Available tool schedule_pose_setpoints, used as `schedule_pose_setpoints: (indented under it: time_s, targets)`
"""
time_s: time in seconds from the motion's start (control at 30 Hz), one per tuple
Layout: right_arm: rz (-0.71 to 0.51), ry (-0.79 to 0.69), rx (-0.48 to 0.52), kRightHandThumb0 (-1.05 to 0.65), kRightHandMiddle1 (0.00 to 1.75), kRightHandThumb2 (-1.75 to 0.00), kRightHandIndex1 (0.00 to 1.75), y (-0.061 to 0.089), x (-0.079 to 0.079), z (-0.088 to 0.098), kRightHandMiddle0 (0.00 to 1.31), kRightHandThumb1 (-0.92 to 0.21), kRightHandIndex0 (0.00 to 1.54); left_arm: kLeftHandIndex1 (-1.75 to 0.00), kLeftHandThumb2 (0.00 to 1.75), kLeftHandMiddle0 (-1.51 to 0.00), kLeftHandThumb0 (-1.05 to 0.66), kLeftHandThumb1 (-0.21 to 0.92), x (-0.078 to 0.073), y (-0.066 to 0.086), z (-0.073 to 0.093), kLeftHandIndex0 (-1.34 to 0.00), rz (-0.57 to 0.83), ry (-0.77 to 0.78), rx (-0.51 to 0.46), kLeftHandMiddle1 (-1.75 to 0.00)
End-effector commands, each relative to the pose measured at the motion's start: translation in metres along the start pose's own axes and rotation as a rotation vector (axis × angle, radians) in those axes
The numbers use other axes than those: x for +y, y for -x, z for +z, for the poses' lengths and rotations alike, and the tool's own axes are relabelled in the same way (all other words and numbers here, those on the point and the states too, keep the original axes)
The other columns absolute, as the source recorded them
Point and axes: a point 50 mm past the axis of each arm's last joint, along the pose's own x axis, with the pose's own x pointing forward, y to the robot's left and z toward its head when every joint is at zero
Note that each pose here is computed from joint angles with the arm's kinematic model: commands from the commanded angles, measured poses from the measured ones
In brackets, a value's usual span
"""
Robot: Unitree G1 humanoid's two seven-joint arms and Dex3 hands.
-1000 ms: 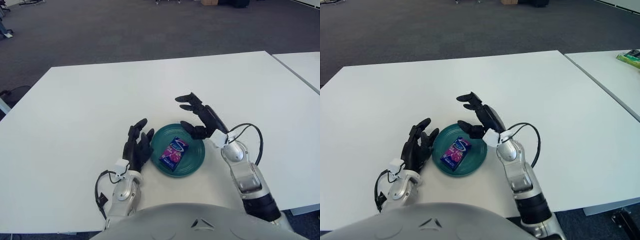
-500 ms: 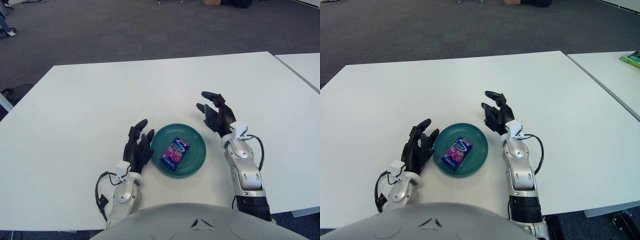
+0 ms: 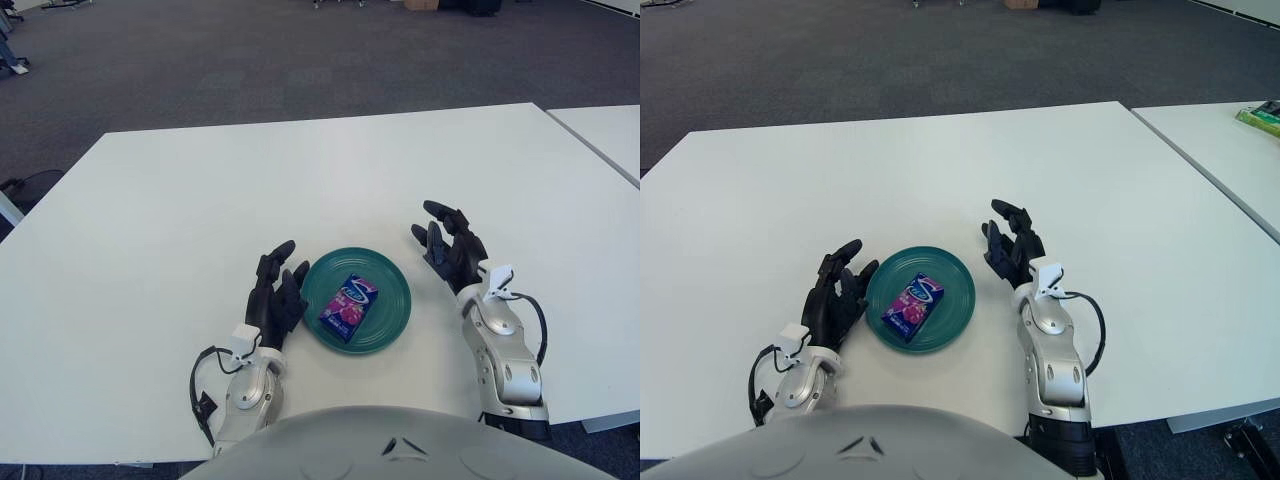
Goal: Put the gum into the plate.
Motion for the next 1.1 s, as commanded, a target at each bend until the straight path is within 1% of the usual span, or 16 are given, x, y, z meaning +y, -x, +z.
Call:
schedule_pose_setpoints:
  time_s: [0.0,0.2,0.33,0.73,0.9,1.07]
  targets:
    - [0.028,0.026,0.008,-0.67,0.53,-0.81,0.00,0.002,-0.007,0.000,0.00,-0.92,0.45,-0.82,0.90,-0.59,-0.84,0.92,0.004,0.001,0.002,-0.16,0.003,0.005,0.009,-0.01]
    - [0.033,0.039,0.030,-0.69,0.52,-0.83,0.00,0.001,-0.013,-0.005,0.00,-0.92,0.46,-0.80,0.90,-0.57,-0.86,0.92,0.008,0.003,0.004,-0.13,0.006,0.006,0.017,0.00]
    - [0.027,0.045,0.041,-0.68,0.54,-0.84,0.00,-0.001,-0.014,-0.010,0.00,-0.92,0.46,-0.78,0.90,-0.56,-0.87,0.92,0.010,0.004,0.003,-0.11,0.004,0.002,0.021,0.00]
    - [0.046,0.121,0.017,-0.68,0.57,-0.87,0.00,0.001,-0.001,-0.021,0.00,-0.92,0.46,-0.78,0.91,-0.58,-0.87,0.92,0.011,0.006,0.003,-0.12,0.005,0.000,0.042,-0.01]
    - [0.047,0.129,0.024,-0.69,0.58,-0.87,0.00,0.004,0.002,-0.029,0.00,-0.92,0.46,-0.78,0.92,-0.58,-0.88,0.92,0.011,0.007,0.002,-0.13,0.004,-0.004,0.048,-0.01]
    - [0.052,0.123,0.025,-0.69,0.58,-0.87,0.01,0.005,0.004,-0.034,0.00,-0.92,0.47,-0.77,0.92,-0.58,-0.88,0.92,0.012,0.008,0.003,-0.13,0.002,-0.008,0.051,-0.01]
